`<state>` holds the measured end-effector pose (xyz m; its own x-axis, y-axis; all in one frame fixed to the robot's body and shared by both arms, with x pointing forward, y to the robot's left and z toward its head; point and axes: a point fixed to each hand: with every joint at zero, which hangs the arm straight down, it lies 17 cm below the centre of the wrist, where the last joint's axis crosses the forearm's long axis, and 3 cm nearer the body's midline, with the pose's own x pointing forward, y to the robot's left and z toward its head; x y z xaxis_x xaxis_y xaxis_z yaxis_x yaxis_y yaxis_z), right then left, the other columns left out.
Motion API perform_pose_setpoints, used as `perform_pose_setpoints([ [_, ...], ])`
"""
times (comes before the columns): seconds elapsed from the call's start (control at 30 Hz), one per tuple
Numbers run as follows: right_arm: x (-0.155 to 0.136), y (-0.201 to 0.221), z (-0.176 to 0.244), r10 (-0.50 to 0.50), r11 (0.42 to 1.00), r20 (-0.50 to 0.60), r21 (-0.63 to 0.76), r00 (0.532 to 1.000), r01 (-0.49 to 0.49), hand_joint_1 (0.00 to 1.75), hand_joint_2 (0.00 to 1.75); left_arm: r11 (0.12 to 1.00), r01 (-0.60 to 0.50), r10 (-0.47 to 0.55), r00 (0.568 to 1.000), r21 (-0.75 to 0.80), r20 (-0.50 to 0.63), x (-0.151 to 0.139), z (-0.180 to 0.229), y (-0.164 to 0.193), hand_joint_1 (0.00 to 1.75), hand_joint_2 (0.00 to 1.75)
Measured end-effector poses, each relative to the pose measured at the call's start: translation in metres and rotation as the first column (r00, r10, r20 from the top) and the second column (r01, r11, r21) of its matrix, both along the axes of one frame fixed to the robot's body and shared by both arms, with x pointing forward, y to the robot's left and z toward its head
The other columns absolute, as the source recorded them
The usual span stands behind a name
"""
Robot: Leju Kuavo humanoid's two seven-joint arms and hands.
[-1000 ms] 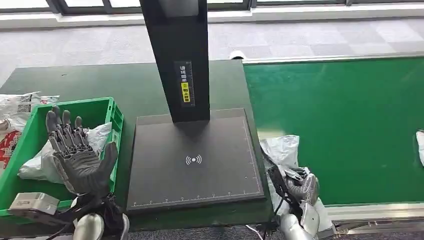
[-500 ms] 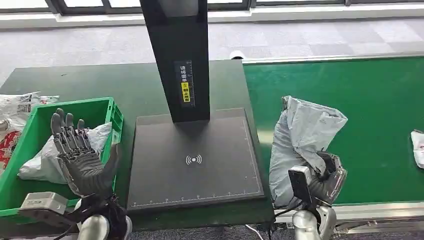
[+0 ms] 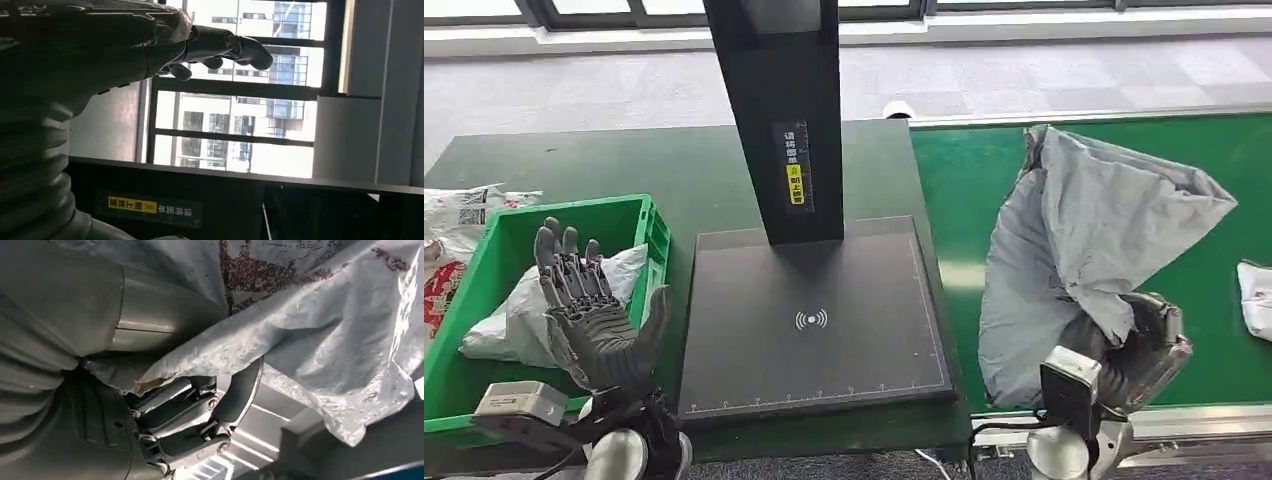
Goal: Moved the parcel from conveyor to table for the left to box.
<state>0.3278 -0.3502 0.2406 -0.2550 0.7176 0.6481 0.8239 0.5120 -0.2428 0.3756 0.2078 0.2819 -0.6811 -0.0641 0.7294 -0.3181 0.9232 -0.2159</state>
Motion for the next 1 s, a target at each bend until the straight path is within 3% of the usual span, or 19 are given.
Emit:
perform_pose_setpoints([
  [0.43,0.004,0.03,0.026,0.076,0.997,0.064,-0.023,0.995,-0.075,1.75,1.75,1.0,0.002,-0.002,1.0,0.005,0.005,0.001,0.002,-0.001,0.0,1.75],
  [0.6,0.043,0.105,-0.005,0.239,0.963,-0.094,-0.106,0.967,-0.248,1.75,1.75,1.0,0.017,-0.017,1.0,0.005,0.018,0.003,0.006,-0.003,0.0,1.75],
  [0.67,0.06,0.152,-0.036,0.33,0.928,-0.198,-0.109,0.923,-0.355,1.75,1.75,0.999,0.035,-0.036,0.999,0.005,0.023,0.004,0.008,-0.006,0.0,1.75],
  [0.8,0.08,0.229,-0.074,0.504,0.844,-0.289,-0.036,0.814,-0.535,1.75,1.75,0.997,0.073,-0.073,0.997,0.011,0.031,0.008,0.011,-0.017,0.0,1.75],
  [1.0,0.088,0.289,-0.105,0.633,0.748,-0.347,0.045,0.692,-0.662,1.75,1.75,0.996,0.086,-0.086,0.996,0.012,0.025,0.009,0.009,-0.023,0.0,1.75],
])
